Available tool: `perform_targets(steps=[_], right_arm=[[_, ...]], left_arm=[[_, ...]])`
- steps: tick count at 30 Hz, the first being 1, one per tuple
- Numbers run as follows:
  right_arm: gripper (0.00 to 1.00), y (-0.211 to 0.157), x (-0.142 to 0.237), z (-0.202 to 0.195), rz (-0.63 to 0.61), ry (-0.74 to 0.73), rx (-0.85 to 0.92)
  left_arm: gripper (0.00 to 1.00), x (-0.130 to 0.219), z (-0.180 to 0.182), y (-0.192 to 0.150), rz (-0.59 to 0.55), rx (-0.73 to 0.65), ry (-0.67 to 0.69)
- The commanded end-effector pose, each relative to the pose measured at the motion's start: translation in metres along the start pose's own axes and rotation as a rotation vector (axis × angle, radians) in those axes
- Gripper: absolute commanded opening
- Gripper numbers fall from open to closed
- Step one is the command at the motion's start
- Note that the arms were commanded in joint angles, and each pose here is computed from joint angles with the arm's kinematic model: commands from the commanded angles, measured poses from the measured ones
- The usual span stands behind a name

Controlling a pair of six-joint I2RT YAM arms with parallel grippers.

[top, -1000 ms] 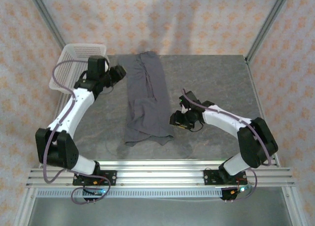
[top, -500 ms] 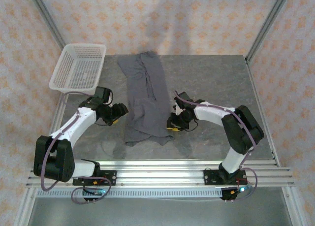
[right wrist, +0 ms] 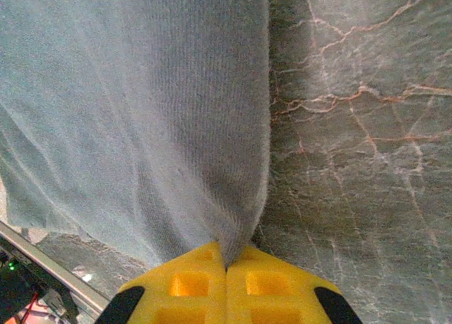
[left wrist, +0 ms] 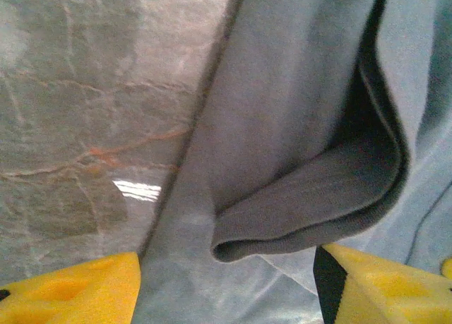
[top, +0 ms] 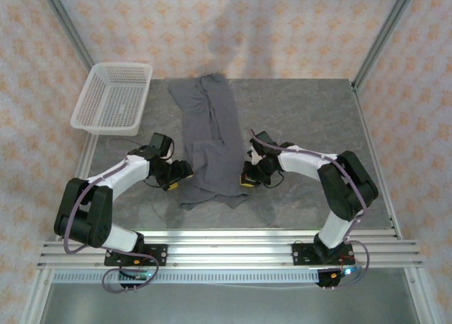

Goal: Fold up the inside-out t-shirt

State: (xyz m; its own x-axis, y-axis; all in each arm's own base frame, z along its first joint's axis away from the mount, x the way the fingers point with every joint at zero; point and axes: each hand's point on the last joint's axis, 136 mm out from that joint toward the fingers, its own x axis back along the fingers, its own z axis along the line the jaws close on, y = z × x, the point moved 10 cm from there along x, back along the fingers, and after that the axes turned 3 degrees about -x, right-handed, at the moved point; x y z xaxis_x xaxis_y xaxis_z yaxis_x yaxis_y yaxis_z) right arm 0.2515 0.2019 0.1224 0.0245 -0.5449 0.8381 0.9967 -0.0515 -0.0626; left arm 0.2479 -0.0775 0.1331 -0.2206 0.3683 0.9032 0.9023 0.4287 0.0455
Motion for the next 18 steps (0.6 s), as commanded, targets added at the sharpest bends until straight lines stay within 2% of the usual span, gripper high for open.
perform_targets(steps=[1, 6, 14, 18], right_arm=[[0.0, 0.003, 0.005, 0.008, -0.014, 0.012, 0.013], [0.0, 0.002, 0.005, 0.007, -0.014, 0.0, 0.008], [0.0, 0.003, 0.005, 0.006, -0.017, -0.005, 0.003], [0.0, 0.003, 0.006, 0.007, -0.021, -0.008, 0.005]], left_arm=[[0.63, -0.011, 0.002, 0.003, -0.032, -0.003, 0.002], [0.49, -0.019, -0.005, 0.008, -0.064, 0.019, -0.068], [0.45, -0.029, 0.005, 0.005, -0.043, 0.037, 0.011], [0.32, -0.031, 0.005, 0.007, -0.062, 0.045, -0.003]])
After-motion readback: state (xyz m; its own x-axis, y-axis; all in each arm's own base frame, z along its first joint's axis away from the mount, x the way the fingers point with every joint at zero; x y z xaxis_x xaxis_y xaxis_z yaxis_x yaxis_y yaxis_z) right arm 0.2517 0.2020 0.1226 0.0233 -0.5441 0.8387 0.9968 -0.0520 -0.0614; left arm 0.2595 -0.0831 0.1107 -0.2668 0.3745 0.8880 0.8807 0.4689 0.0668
